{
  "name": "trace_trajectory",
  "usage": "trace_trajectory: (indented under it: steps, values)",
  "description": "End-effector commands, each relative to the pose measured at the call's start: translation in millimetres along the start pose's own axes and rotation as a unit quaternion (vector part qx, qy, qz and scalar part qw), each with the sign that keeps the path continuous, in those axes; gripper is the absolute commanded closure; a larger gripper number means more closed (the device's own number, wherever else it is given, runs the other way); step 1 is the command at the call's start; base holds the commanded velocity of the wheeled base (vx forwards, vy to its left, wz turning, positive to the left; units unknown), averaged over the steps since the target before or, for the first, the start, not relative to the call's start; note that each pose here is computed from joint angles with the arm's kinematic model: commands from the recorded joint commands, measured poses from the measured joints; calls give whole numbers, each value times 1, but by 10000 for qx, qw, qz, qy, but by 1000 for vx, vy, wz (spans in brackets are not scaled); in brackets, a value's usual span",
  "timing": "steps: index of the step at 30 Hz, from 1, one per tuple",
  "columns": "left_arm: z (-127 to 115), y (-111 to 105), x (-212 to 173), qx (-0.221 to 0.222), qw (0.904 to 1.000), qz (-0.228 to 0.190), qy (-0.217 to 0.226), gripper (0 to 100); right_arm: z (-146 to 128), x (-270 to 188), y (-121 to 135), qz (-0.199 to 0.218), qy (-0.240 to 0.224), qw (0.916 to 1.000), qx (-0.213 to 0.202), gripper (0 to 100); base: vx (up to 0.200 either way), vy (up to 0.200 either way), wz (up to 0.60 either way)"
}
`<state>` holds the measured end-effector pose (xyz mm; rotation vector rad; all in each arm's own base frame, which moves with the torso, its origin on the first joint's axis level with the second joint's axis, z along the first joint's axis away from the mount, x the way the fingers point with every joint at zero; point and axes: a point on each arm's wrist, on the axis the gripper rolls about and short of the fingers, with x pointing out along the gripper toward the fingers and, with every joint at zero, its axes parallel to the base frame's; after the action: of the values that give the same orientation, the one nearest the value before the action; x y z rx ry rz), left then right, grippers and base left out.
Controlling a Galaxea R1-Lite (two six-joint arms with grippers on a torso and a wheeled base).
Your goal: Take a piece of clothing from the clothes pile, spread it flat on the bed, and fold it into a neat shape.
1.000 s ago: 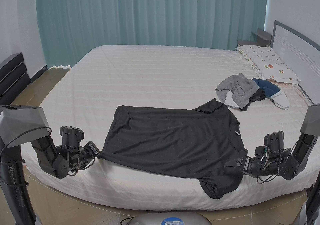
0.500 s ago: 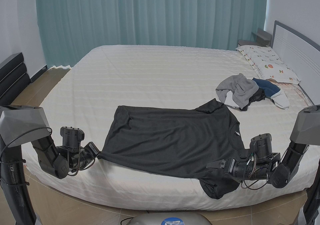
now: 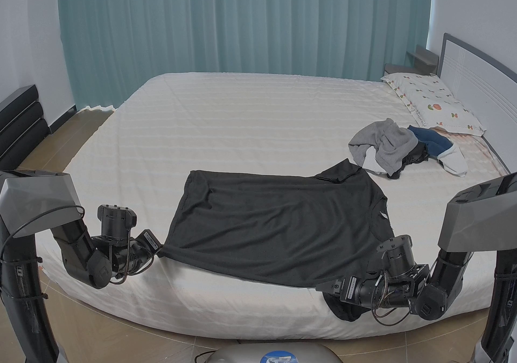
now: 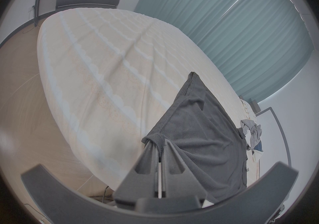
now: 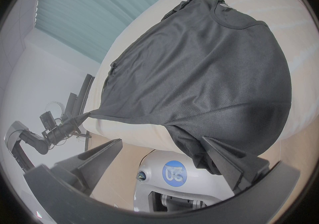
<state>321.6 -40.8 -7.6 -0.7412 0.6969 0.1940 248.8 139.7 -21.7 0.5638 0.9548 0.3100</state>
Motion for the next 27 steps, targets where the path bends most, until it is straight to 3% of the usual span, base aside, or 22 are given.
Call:
trace_trajectory:
  steps: [1, 6, 11, 15, 20, 21, 27]
  values:
    - [-1, 1, 2, -4, 10000, 21, 14, 100, -11, 2, 0, -22, 216, 9996, -186, 0, 0, 0, 0]
    - [0, 1, 3, -4, 10000, 9, -7, 100, -26, -2, 5, 32, 466, 9982, -364, 0, 0, 0, 0]
    - [0, 1, 3, 3, 10000, 9, -7, 100, -39, -9, 0, 4, 759, 9935, -850, 0, 0, 0, 0]
    - [0, 1, 3, -4, 10000, 9, -7, 100, -37, -10, 1, 83, 693, 9939, -855, 0, 0, 0, 0]
    - [-1, 1, 3, -4, 10000, 15, -2, 100, -14, -17, -1, 410, -83, 9969, -667, 0, 0, 0, 0]
    - [0, 1, 3, -9, 10000, 19, -6, 100, 1, -21, -5, 483, -466, 9963, -539, 0, 0, 0, 0]
    - [3, 3, 6, -36, 10000, 41, -52, 100, 39, -29, -33, 202, -1187, 9927, -75, 0, 0, 0, 0]
